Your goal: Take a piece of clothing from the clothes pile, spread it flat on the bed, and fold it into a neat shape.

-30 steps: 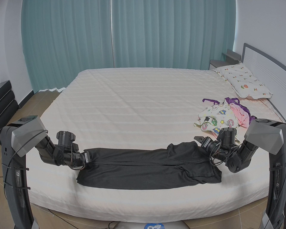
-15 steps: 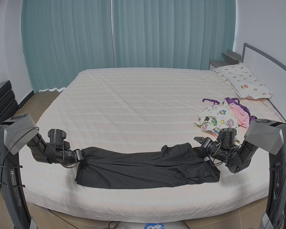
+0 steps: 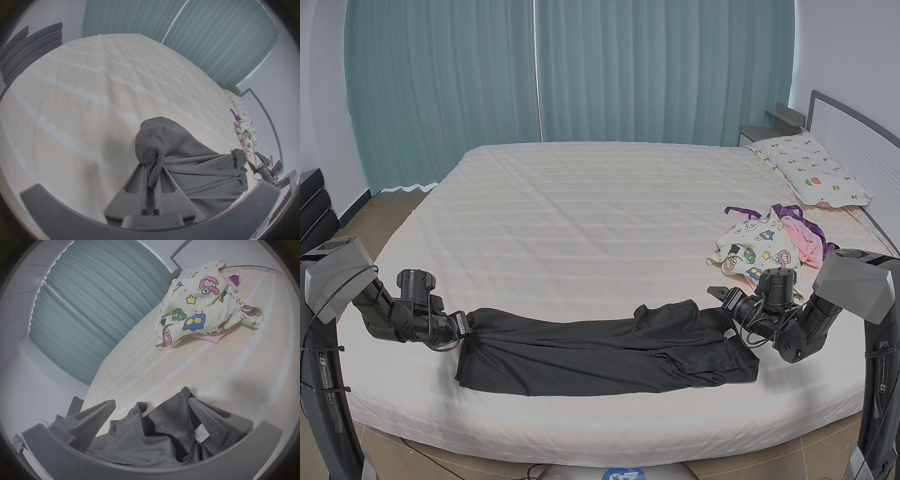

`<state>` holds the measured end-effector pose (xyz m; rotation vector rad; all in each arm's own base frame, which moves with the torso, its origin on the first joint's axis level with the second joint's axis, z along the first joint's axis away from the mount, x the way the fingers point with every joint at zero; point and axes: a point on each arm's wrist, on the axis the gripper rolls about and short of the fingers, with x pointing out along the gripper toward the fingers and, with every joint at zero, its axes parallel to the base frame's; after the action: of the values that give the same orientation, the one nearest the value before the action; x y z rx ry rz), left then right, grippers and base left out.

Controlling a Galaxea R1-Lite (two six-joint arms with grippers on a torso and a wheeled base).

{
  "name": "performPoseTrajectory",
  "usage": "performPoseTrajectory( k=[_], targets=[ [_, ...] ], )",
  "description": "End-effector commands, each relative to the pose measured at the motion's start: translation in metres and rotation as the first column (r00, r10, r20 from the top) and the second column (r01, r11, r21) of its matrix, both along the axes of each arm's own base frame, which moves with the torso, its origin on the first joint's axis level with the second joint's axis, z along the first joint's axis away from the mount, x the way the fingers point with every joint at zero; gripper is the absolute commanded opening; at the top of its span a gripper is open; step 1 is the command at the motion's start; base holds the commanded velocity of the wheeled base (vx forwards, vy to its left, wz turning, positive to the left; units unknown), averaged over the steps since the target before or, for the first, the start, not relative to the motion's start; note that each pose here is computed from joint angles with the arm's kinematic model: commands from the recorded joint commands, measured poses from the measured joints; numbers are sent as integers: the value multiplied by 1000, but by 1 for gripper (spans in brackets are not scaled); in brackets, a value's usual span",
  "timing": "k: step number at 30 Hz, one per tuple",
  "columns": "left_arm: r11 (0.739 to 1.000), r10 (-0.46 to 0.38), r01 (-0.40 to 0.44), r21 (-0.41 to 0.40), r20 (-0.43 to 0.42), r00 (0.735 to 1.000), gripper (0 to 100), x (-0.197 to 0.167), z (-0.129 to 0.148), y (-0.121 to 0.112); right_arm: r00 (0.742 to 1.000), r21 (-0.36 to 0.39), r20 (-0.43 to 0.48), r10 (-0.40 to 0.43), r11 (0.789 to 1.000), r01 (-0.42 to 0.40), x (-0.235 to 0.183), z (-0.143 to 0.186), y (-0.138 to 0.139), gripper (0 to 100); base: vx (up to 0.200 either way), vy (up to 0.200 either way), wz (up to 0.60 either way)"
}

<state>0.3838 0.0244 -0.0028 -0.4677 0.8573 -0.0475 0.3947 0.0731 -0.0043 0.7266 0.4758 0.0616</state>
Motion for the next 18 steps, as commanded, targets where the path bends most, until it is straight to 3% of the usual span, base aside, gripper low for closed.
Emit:
performPoseTrajectory(
  k=[1, 12, 18],
  targets=[
    [1000, 6, -6, -2, 4, 1000, 0, -1, 4, 2, 1000, 0, -1, 1, 1000, -1, 0, 0, 0, 100, 0, 0, 0],
    [997, 81, -81, -6, 32, 996, 0, -5, 16, 33, 1000, 0, -1, 1, 1000, -1, 0, 0, 0, 100, 0, 0, 0],
    [991, 123, -121, -61, 34, 992, 0, -15, 36, 66, 1000, 0, -1, 1, 1000, -1, 0, 0, 0, 100, 0, 0, 0]
  ],
)
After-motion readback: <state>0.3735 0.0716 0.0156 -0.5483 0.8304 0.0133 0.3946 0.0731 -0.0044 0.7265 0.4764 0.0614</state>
